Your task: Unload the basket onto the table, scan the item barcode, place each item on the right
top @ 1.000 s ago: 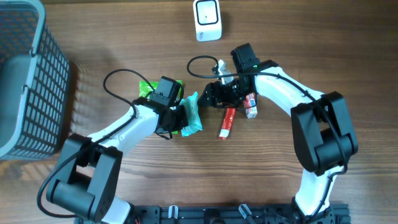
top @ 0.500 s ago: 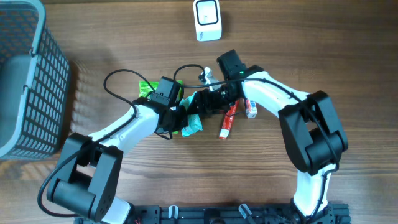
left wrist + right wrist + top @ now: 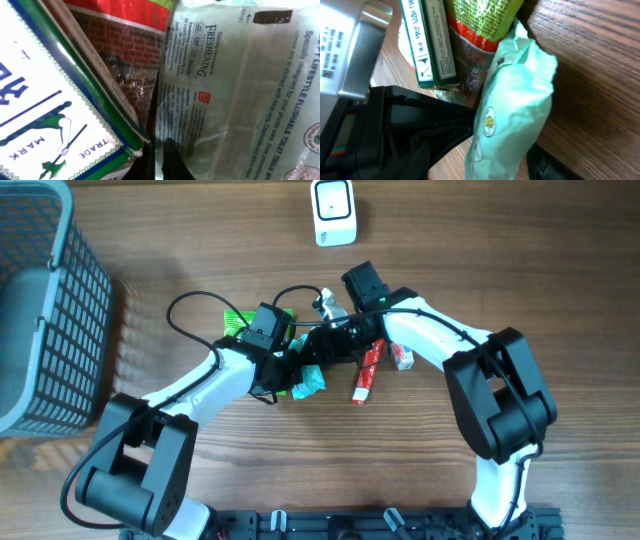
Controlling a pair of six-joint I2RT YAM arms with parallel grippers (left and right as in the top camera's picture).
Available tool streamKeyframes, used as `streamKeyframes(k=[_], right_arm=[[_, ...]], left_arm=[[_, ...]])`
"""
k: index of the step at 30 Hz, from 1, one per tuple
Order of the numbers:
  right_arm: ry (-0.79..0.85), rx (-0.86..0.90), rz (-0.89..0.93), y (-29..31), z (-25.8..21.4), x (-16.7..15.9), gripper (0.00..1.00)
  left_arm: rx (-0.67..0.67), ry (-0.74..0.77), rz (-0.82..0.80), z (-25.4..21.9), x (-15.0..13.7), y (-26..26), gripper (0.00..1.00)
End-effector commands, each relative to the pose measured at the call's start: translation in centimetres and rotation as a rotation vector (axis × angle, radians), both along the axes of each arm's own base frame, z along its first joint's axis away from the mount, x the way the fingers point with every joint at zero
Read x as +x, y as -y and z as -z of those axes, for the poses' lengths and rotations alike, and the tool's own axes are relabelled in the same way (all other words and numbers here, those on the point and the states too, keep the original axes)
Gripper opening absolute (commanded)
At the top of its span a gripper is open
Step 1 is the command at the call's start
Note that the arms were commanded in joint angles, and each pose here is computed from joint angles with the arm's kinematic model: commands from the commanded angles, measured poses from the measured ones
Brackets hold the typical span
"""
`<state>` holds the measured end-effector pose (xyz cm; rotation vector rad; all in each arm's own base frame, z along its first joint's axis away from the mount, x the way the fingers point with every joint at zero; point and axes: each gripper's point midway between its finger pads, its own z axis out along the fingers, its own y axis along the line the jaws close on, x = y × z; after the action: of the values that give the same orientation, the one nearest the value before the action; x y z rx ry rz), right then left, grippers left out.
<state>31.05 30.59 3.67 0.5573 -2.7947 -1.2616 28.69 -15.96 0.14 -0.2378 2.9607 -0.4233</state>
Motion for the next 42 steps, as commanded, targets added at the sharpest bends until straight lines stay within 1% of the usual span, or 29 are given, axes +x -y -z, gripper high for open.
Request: streamKeyframes(k=[1,5,13,16,19,20,21,23,26,28,31,34,36,39,42], right_arm=[[-0.002,-0.106,0.024,-0.3,1.8,-0.5,0.56],[0.016,-0.11,0.007,-1.0,1.9,-0.8,0.56],[-0.005,-0.121,0.026,-0.6,2.8,-1.3,0.54],[0.01,-0.11,0.028,-0.7,2.8,-1.1,0.5],[0.01,-0.093,0.035,-1.1,2.5,-0.9,0.39],[0.006,-0.094,0.041,-1.1,2.5,-0.8,0.31],[0.006,-0.094,0.041,-1.1,2.5,-0.8,0.29],[0.005,-0.094,0.041,-1.1,2.5,-0.9,0.29],[-0.007,-0.085,0.04,-1.1,2.4,-1.0,0.13],[-0.027,-0.041,0.029,-1.4,1.8,-1.1,0.04],[-0.06,0.04,0.017,-1.9,0.3,-1.0,0.04],[-0.084,0.157,0.0,-2.0,-2.4,-0.7,0.05],[-0.081,0.214,-0.008,-1.7,-4.2,-0.6,0.04],[-0.032,0.302,-0.03,-1.2,-7.9,-0.4,0.05],[0.056,0.32,-0.041,-0.7,-10.8,-0.4,0.04]], left_arm=[[0.017,-0.022,-0.004,0.9,-0.5,-0.1,0.04],[0.017,-0.023,-0.004,0.9,-0.5,-0.1,0.04],[0.017,-0.022,-0.004,0.8,-0.5,-0.1,0.04],[0.016,-0.019,-0.004,0.7,-0.5,-0.1,0.04],[0.016,-0.017,0.001,0.6,-0.5,-0.1,0.04],[0.014,-0.007,0.004,0.3,-0.4,-0.2,0.04],[0.01,0.0,0.002,0.0,-0.3,-0.2,0.04],[0.003,0.018,-0.005,-0.8,-0.1,-0.4,0.04],[-0.018,0.065,-0.015,-2.8,0.3,-0.5,0.04],[-0.035,0.105,-0.016,-4.6,0.4,-0.5,0.05],[-0.059,0.16,-0.016,-7.3,0.5,-0.5,0.06],[-0.093,0.239,-0.016,-10.6,0.3,-0.5,0.09],[-0.111,0.278,-0.018,-12.1,0.0,-0.7,0.12],[-0.184,0.325,-0.018,-14.9,-0.8,-0.9,0.21],[-0.256,0.368,-0.036,-17.2,-1.1,-1.5,0.25]])
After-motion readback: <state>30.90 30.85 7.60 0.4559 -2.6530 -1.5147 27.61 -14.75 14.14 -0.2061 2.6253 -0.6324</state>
